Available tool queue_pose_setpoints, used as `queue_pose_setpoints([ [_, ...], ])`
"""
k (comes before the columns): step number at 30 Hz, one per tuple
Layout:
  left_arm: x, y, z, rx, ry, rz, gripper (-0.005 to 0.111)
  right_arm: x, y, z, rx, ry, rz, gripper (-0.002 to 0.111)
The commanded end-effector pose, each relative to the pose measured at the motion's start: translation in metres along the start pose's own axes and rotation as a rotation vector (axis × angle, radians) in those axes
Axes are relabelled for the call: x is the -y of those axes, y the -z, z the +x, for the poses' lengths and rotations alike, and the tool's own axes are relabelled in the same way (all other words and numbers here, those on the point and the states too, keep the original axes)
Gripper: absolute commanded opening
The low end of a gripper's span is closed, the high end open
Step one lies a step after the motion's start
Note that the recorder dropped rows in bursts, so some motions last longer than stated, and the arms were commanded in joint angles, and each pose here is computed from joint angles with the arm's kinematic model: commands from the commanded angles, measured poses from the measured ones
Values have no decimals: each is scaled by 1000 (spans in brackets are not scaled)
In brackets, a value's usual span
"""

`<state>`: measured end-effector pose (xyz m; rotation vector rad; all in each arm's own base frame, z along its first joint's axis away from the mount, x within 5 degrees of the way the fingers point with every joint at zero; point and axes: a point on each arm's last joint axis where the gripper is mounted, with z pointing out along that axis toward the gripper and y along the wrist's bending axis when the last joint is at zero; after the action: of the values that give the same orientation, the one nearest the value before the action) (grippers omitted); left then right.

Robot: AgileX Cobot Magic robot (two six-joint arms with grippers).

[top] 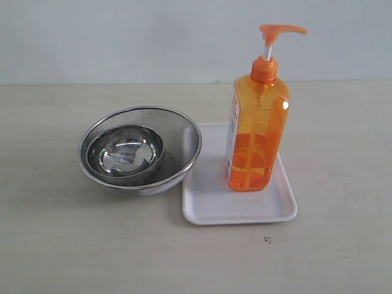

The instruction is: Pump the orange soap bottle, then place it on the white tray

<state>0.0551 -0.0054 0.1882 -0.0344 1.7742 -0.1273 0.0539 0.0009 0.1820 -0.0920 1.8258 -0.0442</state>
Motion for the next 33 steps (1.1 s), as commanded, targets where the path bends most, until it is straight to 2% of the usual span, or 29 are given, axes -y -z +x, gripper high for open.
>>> queue_pose_setpoints([
  [1, 0, 0, 3, -17, 2, 2, 5, 0, 0, -1, 13, -6, 4, 0],
  [33, 0, 0, 2, -3, 2, 1, 5, 0, 0, -1, 15, -6, 4, 0],
])
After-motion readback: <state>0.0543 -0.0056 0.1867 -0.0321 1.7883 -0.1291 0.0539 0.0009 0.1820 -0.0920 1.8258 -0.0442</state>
